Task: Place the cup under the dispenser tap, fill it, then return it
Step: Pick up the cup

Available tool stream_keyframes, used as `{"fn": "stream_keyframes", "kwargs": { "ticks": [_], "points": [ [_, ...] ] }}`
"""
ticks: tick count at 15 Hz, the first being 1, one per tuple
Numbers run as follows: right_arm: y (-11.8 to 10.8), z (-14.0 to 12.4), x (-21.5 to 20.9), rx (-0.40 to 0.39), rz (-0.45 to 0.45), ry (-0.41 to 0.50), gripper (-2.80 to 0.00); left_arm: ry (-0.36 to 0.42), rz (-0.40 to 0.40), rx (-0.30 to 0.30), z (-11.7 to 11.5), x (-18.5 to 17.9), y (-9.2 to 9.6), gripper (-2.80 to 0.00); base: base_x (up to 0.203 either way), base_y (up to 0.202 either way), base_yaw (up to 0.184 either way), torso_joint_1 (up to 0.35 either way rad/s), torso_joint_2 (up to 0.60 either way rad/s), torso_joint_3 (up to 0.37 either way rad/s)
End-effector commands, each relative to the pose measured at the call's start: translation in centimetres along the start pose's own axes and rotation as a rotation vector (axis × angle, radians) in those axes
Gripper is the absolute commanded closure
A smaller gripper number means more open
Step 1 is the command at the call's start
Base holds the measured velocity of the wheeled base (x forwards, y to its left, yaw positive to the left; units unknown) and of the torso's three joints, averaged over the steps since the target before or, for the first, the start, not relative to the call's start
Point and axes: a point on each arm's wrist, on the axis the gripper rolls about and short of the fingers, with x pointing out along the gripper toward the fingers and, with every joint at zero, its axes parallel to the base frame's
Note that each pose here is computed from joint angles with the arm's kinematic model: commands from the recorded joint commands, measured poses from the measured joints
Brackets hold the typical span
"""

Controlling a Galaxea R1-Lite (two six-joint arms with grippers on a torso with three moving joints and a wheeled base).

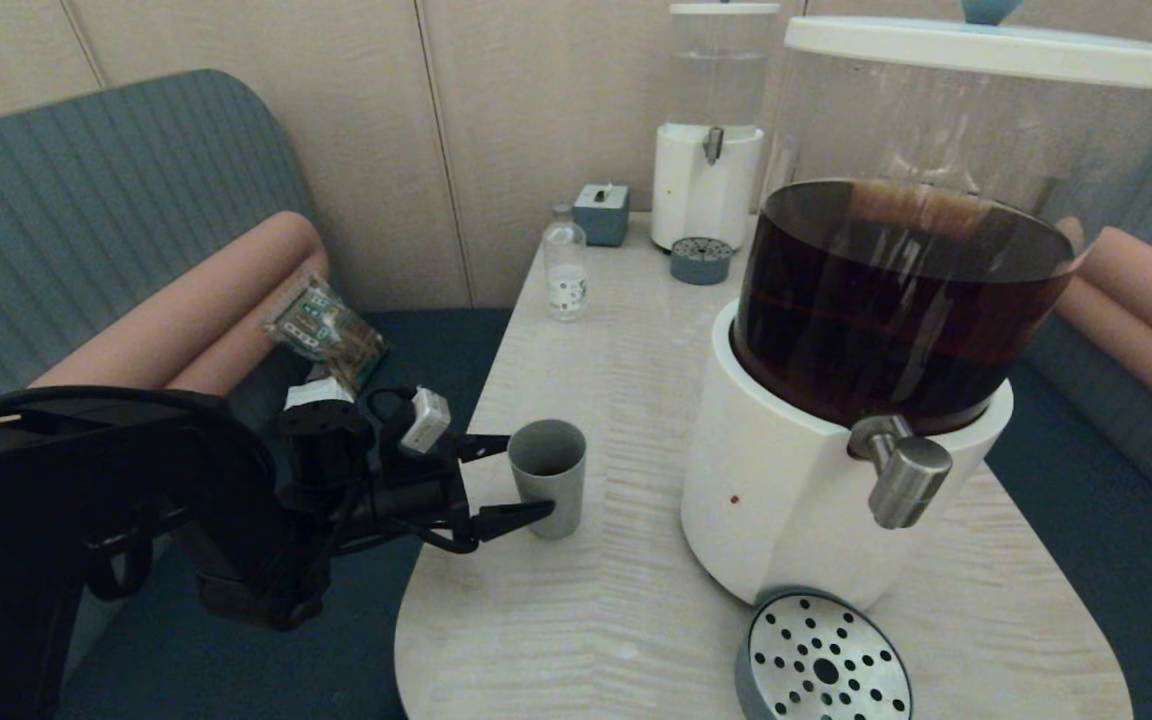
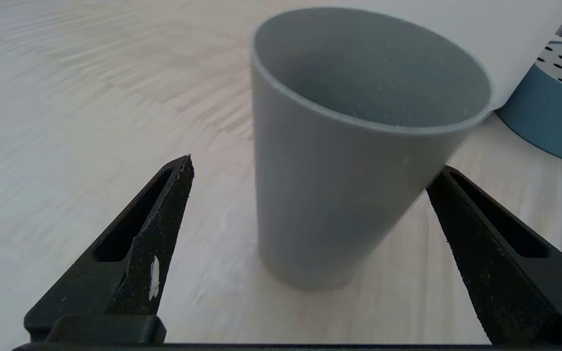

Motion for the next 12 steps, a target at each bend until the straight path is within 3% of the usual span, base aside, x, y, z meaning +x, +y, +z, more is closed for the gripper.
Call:
{"fn": "stream_keyframes", "kwargs": {
  "ticks": [1, 12],
  "points": [
    [0.0, 0.0, 0.0, -0.001, 0.0, -0.004, 0.0, -0.005, -0.019, 0.006, -0.3, 0.7, 0.0, -2.8, 0.0, 0.0, 0.0, 0.0, 0.0, 0.0],
    [0.0, 0.0, 0.0, -0.001, 0.0, -0.006, 0.0, -0.024, -0.031, 0.028, -0.9, 2.4, 0.9, -2.8, 0.0, 0.0, 0.0, 0.0, 0.0, 0.0]
  ]
}}
